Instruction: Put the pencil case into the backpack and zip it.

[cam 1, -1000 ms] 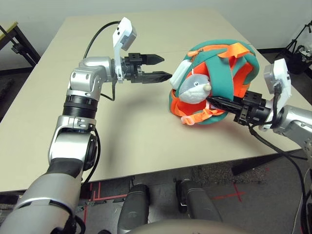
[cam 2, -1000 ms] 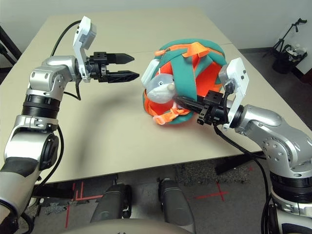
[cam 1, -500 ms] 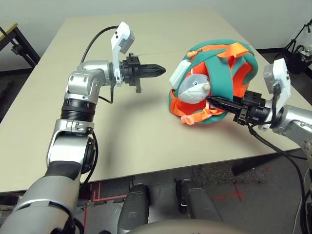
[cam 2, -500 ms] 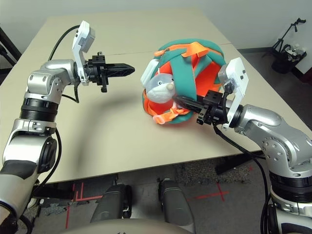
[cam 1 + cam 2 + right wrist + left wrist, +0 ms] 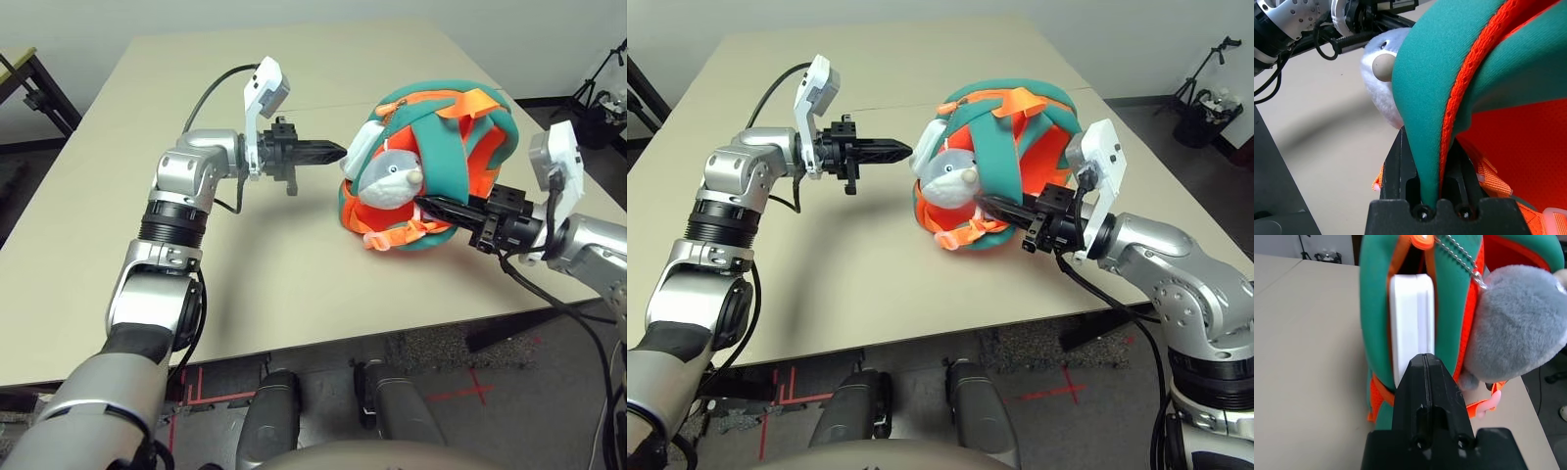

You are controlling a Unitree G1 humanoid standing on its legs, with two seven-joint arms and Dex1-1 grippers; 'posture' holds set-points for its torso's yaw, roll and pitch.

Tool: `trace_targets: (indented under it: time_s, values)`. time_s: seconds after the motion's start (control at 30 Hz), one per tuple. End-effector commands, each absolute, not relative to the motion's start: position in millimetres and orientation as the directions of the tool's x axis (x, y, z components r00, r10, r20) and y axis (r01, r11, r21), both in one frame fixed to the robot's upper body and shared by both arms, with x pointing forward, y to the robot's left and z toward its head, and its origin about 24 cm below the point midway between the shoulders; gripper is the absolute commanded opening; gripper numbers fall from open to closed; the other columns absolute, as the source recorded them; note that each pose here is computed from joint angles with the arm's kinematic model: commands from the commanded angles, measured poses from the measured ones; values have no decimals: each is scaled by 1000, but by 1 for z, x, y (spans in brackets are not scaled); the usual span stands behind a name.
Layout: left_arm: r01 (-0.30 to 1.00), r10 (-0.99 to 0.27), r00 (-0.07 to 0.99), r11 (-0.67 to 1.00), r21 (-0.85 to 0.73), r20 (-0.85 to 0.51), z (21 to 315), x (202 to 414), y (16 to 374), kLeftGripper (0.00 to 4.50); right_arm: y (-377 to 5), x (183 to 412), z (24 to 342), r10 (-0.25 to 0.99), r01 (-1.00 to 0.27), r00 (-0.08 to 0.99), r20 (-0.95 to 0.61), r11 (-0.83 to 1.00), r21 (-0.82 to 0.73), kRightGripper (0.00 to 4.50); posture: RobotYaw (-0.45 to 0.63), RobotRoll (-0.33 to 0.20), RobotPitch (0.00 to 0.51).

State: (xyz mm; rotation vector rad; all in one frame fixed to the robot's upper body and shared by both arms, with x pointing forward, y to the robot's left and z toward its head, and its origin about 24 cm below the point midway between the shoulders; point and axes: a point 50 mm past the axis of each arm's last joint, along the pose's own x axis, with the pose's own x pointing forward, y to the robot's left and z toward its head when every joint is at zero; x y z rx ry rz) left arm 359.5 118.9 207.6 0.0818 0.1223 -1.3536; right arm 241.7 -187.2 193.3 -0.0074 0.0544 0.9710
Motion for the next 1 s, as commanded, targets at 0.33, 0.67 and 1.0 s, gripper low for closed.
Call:
trace_targets:
  time_s: [0.33, 0.67, 1.0]
  values:
    - [977, -967, 211, 212, 9, -140, 198, 371, 99, 0, -180, 235, 196, 844, -844, 536, -25, 536, 8, 122, 9, 0, 81]
    - [984, -974, 176, 173, 37, -142, 189, 373, 74, 0, -178, 234, 195, 842, -842, 539, -16, 540, 8, 122, -3, 0, 80]
    - [981, -977, 187, 181, 63, -102, 205, 375, 81, 0, -179, 233, 193, 837, -838, 546, -27, 546, 10, 122, -7, 0, 78]
